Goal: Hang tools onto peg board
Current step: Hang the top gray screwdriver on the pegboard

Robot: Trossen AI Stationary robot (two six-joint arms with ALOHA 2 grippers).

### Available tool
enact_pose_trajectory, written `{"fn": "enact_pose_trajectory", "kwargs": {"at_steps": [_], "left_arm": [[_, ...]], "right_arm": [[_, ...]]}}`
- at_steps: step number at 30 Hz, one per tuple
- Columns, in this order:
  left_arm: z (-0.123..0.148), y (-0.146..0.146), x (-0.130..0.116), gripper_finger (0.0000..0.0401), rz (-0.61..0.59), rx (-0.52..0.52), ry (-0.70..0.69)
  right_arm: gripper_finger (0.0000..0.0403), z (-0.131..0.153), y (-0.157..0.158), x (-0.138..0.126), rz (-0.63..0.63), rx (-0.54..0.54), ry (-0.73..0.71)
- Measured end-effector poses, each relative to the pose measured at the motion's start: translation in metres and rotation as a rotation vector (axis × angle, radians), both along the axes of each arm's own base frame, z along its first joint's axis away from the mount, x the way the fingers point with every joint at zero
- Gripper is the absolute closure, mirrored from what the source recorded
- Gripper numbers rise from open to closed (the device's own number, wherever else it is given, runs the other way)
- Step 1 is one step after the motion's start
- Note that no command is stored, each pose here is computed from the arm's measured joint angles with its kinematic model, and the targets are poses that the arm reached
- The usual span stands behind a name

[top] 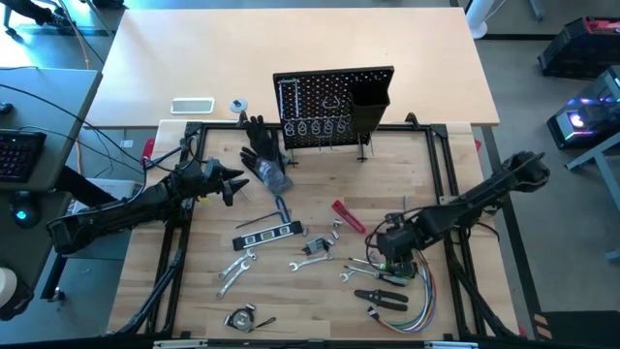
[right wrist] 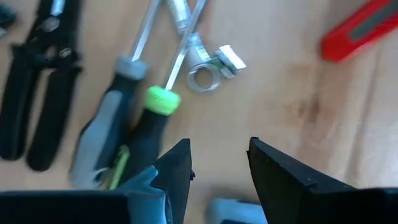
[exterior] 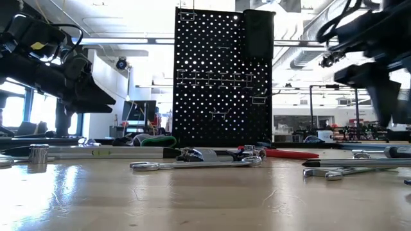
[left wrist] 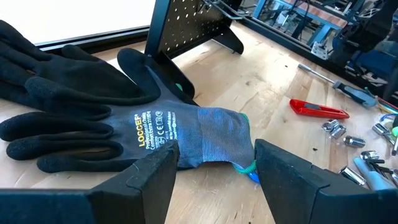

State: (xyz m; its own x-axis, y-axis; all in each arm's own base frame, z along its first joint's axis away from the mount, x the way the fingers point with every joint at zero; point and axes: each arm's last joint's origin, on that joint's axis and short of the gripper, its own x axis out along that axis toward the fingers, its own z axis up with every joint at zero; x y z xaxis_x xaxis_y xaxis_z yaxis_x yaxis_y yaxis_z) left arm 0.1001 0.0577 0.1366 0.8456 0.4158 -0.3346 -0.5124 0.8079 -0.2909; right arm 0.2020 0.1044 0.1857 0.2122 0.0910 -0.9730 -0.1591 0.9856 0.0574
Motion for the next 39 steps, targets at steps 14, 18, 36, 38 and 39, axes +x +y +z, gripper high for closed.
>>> {"fn": "enact_pose_trajectory", "kwargs": {"at_steps": [14, 18, 36, 38, 39], "left_arm": [[0.0, 0.0, 0.0, 0.0197, 0.0, -0.001, 0.001], [0.0, 0.0, 0.0, 0.0197, 0.0, 0.0, 0.001], [0.0, 0.0, 0.0, 0.0197, 0.0, 0.011, 0.007], [0.0, 0.0, 0.0, 0.0197, -0.002, 0.016, 0.009], [0.0, 0.0, 0.0, 0.0197, -0.001, 0.015, 0.01]], "right_arm": [[0.0205, -0.005, 0.022, -0.022, 0.101, -0.101, 0.011], [0.0167, -0.015, 0.021, -0.031, 0.117, -0.126, 0.051], [0.0155, -0.049, 0.018, -0.047, 0.215, -0.365, 0.15], [0.0155, -0.058, 0.02, -0.046, 0.223, -0.384, 0.196], [0.0155, -0.063, 0.021, -0.045, 0.225, -0.393, 0.221]]}}
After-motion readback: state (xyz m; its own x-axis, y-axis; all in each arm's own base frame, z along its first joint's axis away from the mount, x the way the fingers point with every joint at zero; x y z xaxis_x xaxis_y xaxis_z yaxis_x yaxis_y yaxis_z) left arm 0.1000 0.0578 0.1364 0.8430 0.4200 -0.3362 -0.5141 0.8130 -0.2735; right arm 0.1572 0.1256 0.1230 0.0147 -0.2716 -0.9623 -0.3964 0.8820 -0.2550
